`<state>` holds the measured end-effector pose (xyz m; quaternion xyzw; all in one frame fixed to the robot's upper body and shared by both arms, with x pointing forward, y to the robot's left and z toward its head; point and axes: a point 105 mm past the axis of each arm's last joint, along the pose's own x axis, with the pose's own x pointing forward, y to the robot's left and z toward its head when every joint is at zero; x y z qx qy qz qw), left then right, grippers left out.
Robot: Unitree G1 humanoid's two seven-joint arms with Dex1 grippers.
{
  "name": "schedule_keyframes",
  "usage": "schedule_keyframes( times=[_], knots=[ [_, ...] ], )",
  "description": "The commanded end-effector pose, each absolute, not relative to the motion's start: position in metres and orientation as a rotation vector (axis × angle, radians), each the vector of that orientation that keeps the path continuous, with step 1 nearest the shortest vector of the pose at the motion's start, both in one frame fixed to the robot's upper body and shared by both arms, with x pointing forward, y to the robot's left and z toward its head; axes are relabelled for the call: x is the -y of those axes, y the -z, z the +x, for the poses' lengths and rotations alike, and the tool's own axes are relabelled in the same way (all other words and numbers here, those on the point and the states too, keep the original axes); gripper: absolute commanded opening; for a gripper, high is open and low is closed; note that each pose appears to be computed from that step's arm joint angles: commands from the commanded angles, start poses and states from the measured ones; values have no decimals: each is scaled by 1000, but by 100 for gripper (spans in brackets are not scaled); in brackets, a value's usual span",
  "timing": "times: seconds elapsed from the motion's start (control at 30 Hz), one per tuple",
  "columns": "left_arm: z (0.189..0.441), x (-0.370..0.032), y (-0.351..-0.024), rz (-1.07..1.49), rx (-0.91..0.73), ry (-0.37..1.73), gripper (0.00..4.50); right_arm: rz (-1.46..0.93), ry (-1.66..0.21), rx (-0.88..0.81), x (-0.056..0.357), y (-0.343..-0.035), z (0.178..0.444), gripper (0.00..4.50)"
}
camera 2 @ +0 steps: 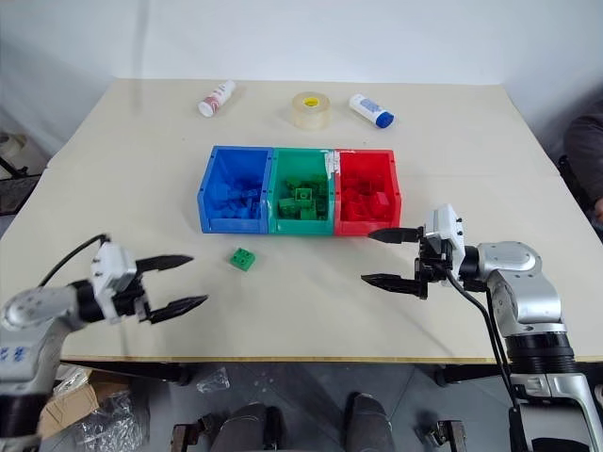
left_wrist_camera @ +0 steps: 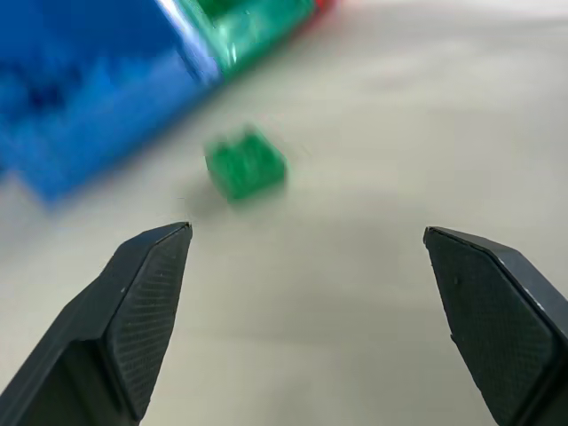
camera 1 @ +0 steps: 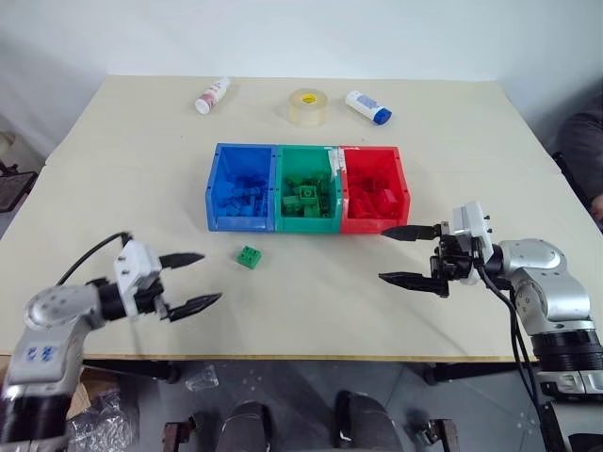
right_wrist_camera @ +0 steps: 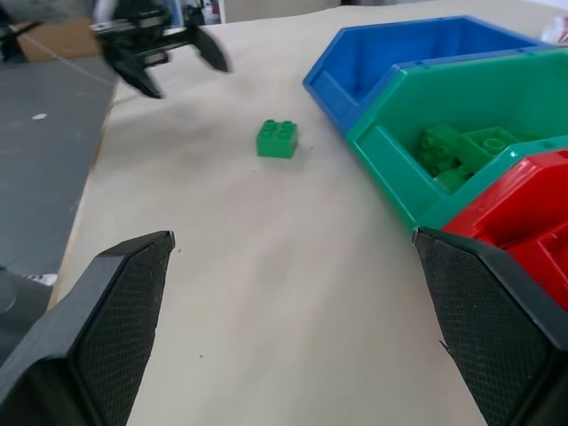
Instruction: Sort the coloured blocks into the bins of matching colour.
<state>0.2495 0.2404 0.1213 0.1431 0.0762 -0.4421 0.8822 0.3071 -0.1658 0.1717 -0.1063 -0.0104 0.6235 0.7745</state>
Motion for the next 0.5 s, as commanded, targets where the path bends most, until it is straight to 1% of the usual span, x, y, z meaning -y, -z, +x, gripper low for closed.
schedule_keyframes(
  times=[0.03, 0.17, 0.27, 0.4, 0.5],
  knots=[
    [243, -251, -137, 338, -103, 866, 445, -258, -1371, 38, 169, -180, 307, 450],
    [245, -252, -139, 346, -91, 835, 445, -261, -1377, 37, 168, -181, 309, 450],
    [259, -239, -141, 347, -57, 849, 445, -262, -1385, 47, 163, -182, 310, 450],
    [281, -211, -135, 328, -36, 924, 445, -263, -1386, 54, 160, -182, 310, 450],
    [303, -198, -129, 319, -26, 921, 445, -262, -1379, 67, 158, -182, 310, 450]
  ],
)
